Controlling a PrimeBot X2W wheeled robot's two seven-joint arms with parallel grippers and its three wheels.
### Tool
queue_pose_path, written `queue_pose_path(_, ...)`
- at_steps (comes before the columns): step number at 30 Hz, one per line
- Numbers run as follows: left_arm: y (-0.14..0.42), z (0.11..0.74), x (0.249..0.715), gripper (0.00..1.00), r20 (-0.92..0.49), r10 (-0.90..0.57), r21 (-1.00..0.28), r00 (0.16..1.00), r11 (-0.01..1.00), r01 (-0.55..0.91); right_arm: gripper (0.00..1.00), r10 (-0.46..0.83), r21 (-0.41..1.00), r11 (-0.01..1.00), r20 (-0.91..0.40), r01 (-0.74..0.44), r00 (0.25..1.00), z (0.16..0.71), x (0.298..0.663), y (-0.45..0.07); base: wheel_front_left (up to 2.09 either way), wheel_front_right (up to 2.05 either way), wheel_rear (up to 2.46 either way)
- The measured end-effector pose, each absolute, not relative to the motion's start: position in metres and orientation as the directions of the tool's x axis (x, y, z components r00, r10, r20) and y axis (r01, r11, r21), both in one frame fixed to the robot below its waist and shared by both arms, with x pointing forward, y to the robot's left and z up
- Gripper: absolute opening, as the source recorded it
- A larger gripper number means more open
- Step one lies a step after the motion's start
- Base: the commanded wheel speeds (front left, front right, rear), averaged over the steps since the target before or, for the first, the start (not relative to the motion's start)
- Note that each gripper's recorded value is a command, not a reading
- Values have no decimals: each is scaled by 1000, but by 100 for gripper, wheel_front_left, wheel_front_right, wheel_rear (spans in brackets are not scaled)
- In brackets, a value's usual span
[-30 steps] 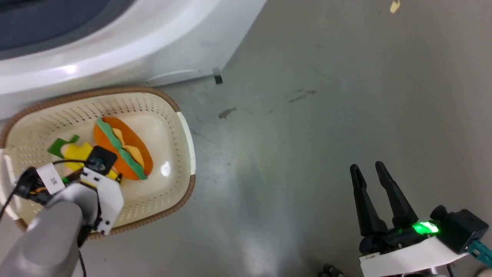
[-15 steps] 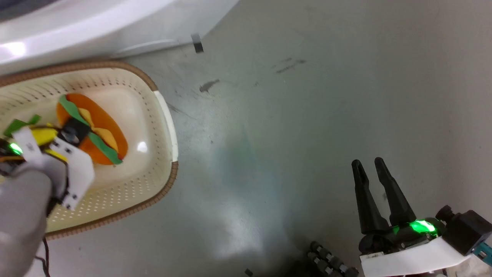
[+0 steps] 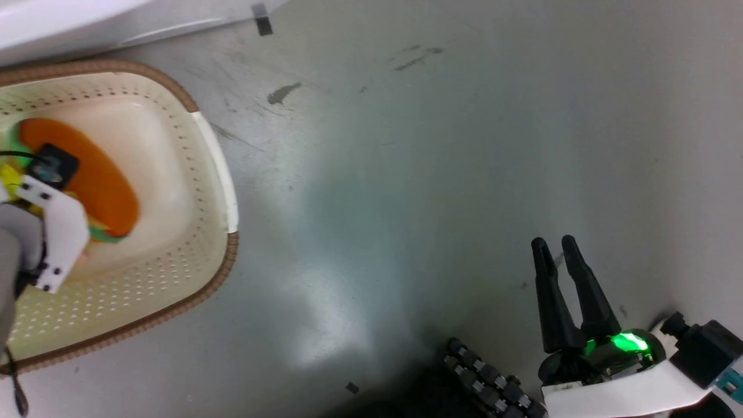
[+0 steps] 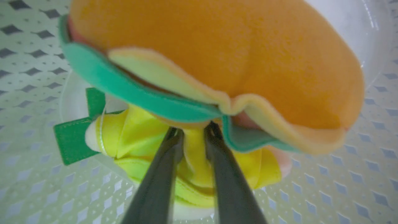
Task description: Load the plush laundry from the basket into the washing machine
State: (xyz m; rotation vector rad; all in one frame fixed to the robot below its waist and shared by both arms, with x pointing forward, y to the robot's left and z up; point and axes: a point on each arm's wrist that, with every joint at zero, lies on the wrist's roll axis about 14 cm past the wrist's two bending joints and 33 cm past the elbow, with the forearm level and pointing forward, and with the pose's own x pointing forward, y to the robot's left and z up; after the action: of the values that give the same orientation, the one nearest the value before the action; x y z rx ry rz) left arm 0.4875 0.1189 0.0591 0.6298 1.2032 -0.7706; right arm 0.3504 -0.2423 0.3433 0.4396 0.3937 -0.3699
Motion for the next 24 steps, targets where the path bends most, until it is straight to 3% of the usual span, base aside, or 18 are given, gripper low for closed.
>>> queue_pose_path(5, 123, 49, 491, 0, -972, -173, 15, 156, 622, 783, 100, -267, 326, 842, -440, 430, 857, 344, 349, -243, 0, 0, 0)
queue_pose_path(15, 101, 92, 484, 0, -942, -253, -1, 221, 660, 751, 100, -285, 319, 864, -324, 388, 902, 381, 357, -256, 0, 0, 0)
queue_pose_path(24, 79, 176, 469, 0, -835, -394, -28, 383, 727, 686, 100, -278, 301, 896, -196, 328, 940, 424, 351, -261, 0, 0, 0)
